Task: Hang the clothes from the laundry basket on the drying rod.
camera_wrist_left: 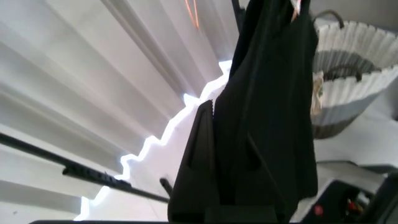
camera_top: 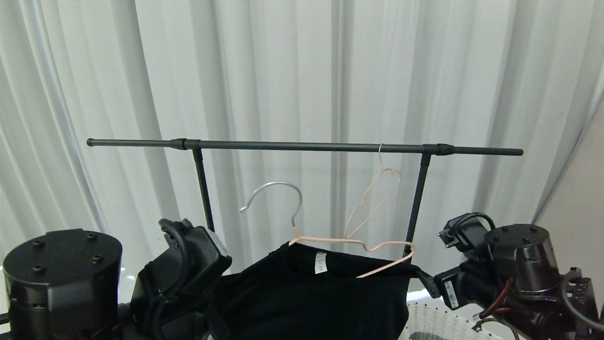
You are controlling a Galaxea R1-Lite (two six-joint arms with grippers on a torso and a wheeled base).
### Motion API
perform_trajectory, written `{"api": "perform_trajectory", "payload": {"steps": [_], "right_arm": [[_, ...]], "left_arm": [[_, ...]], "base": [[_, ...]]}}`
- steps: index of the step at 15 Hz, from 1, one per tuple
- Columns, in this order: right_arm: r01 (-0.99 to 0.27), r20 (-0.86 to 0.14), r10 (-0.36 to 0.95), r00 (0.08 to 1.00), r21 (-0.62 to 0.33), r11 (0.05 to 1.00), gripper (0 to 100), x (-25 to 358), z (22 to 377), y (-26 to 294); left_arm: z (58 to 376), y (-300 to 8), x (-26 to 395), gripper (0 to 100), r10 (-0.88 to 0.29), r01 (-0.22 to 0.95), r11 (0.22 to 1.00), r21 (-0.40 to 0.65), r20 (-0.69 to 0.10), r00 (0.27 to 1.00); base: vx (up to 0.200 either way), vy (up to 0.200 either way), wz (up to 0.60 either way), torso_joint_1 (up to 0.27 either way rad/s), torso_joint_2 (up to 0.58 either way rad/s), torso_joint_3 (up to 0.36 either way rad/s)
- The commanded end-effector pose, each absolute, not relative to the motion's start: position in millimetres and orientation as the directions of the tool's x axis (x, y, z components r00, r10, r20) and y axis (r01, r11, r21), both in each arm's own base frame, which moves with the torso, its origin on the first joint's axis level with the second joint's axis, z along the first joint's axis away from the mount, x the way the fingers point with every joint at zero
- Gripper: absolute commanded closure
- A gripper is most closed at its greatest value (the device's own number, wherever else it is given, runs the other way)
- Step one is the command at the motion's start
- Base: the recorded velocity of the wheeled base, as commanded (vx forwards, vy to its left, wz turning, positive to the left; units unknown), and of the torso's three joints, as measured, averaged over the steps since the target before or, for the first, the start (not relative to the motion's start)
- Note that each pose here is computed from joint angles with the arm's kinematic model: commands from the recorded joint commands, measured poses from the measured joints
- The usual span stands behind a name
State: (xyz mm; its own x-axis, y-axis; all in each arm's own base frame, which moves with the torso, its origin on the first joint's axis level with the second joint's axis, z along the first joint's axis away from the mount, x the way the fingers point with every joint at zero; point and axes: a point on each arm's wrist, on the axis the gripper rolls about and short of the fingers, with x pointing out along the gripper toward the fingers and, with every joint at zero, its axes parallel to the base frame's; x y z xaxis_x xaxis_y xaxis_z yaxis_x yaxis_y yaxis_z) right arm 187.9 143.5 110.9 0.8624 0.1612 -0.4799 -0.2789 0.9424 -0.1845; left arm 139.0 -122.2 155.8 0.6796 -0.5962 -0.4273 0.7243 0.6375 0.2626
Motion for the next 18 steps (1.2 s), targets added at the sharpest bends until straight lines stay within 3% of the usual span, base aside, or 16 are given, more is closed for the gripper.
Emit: {"api": "perform_trajectory", "payload": {"steps": [1,7,10,12,18], "right_arm": [[-0.254,-0.424,0.160,0.891,-0.177,0.951,0,185,128,133],[-0.266,-0.348,0.196,0.917,-0.165,0.950,0,175,149,125],[-0.352,-0.314,0.294,0.903,-0.149,0.924,0,167,160,122],[-0.404,-0.327,0.334,0.884,-0.175,0.898,0,164,157,121],[-0.670,-0.377,0.567,0.732,-0.250,0.698,0,142,146,138]], "left_arm": [[150,-118,134,100,-0.591,0.727,0.635,0.261,-0.443,0.675],[133,-120,136,100,-0.566,0.745,0.616,0.256,-0.515,0.644],[121,-129,146,100,-0.490,0.720,0.632,0.288,-0.572,0.658],[124,-138,151,100,-0.489,0.713,0.637,0.292,-0.563,0.667],[131,-141,155,100,-0.495,0.691,0.679,0.249,-0.540,0.681]], "base": [[0.000,0.000,0.00,0.000,0.00,0.000],[0.000,0.000,0.00,0.000,0.00,0.000],[0.000,0.000,0.00,0.000,0.00,0.000],[0.000,0.000,0.00,0.000,0.00,0.000],[0.000,0.000,0.00,0.000,0.00,0.000]]}}
